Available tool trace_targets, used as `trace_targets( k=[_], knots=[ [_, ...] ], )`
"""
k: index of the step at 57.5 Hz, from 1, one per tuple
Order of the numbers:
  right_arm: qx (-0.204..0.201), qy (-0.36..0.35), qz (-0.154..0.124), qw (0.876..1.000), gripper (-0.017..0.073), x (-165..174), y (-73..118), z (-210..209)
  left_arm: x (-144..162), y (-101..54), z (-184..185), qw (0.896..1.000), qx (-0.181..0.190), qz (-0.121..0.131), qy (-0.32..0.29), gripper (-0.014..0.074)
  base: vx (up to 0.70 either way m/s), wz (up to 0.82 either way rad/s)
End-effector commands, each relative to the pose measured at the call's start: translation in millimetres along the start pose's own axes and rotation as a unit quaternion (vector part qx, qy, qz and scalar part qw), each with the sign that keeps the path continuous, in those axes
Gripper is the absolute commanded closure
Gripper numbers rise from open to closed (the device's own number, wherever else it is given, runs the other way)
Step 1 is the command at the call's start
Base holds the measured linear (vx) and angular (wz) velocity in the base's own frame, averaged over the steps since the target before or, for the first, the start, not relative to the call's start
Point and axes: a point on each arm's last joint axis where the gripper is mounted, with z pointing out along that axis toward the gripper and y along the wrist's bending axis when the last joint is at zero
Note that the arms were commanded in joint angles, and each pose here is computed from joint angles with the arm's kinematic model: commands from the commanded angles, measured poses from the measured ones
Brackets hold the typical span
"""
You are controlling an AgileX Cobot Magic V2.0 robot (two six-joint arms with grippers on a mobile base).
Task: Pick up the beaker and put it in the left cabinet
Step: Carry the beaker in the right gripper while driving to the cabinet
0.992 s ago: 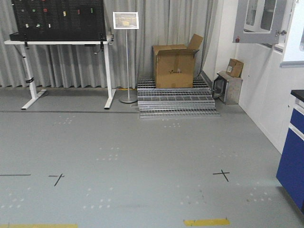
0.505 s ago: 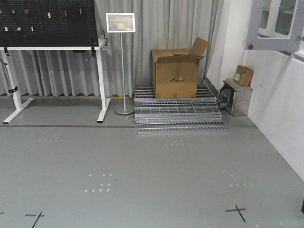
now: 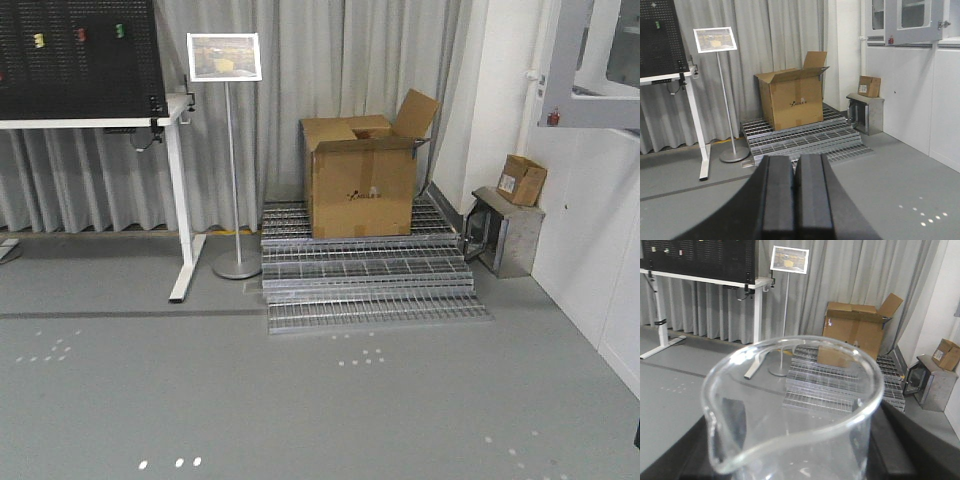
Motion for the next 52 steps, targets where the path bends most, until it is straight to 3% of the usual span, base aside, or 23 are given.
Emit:
trace_targets(
  k=[1,52],
  knots=[
    [-0.011,-0.036,-0.014,0.999,0.0562,-14.0,0.6,-1.8,-3.1,0.3,-1.2,0.999,-0.002,-0.006,-0.042,0.0592,0.75,-0.11],
    [-0.011,-0.036,-0.014,0.999,0.0562,-14.0,0.6,-1.8,-3.1,0.3,-1.2,0.999,-0.002,-0.006,-0.042,0.0592,0.69,-0.09]
  ],
)
